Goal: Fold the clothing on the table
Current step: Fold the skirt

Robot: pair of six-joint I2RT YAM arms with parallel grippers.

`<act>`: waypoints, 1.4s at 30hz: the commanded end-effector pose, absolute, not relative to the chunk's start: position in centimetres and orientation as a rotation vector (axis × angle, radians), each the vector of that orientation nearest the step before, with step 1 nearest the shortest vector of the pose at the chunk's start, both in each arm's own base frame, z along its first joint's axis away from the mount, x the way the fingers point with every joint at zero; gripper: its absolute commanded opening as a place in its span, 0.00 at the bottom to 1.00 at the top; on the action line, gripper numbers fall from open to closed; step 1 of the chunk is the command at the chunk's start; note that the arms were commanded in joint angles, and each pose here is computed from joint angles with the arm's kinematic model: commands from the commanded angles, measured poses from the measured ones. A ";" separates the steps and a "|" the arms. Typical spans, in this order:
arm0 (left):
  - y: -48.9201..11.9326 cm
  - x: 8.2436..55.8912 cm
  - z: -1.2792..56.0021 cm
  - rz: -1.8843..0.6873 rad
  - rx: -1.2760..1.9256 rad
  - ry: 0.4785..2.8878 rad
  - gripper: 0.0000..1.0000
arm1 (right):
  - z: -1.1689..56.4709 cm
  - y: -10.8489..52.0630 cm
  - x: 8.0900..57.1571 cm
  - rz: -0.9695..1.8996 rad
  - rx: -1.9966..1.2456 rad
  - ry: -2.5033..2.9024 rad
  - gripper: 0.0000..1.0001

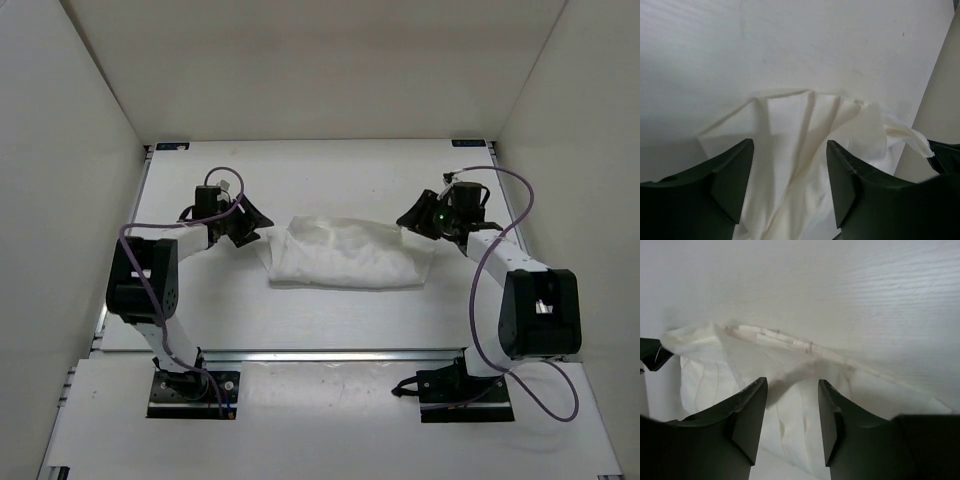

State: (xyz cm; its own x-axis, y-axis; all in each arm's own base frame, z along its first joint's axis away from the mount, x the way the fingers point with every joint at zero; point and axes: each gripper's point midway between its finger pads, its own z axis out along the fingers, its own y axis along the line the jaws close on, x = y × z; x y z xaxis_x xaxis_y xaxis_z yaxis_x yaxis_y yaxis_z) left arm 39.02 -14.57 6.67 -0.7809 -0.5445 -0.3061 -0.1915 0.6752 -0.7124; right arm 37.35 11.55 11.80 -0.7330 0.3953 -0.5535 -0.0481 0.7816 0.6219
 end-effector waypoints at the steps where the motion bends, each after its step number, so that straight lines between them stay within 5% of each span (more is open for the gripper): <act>1: -15.6 42.6 11.4 -1.042 -0.466 2.229 0.72 | 16.4 9.5 41.3 0.702 0.282 2.079 0.43; 6: -15.1 40.3 12.0 -1.016 -0.454 2.222 0.76 | 17.0 7.9 39.3 0.617 0.338 2.056 0.60; 11: -15.9 36.2 11.1 -0.935 -0.381 2.297 0.78 | 15.8 6.5 34.7 0.590 0.439 2.092 0.63; 14: -15.4 34.1 10.4 -0.858 -0.371 2.308 0.81 | 13.9 6.5 32.2 0.589 0.474 2.141 0.91; 18: -14.9 32.2 8.8 -0.844 -0.384 2.341 0.81 | 11.4 6.4 29.9 0.685 0.553 2.134 1.00; 36: -17.8 30.9 4.2 -0.794 -0.335 2.441 0.72 | 6.3 8.8 28.4 0.833 0.650 2.195 0.98; 38: -18.2 30.6 3.8 -0.799 -0.331 2.455 0.70 | 6.0 9.1 28.6 0.834 0.645 2.206 0.91; 42: -18.3 31.1 2.9 -0.766 -0.332 2.451 0.52 | 5.6 9.4 29.0 0.861 0.660 2.200 0.60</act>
State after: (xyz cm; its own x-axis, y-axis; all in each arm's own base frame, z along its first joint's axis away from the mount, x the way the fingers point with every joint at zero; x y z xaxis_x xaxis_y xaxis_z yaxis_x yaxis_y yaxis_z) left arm 29.99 -18.08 2.72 -0.8449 -0.3783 -0.3782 -0.0922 0.7994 -0.5936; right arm 27.81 8.85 4.63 -0.6686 0.6408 -0.3774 0.2560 0.6748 0.6922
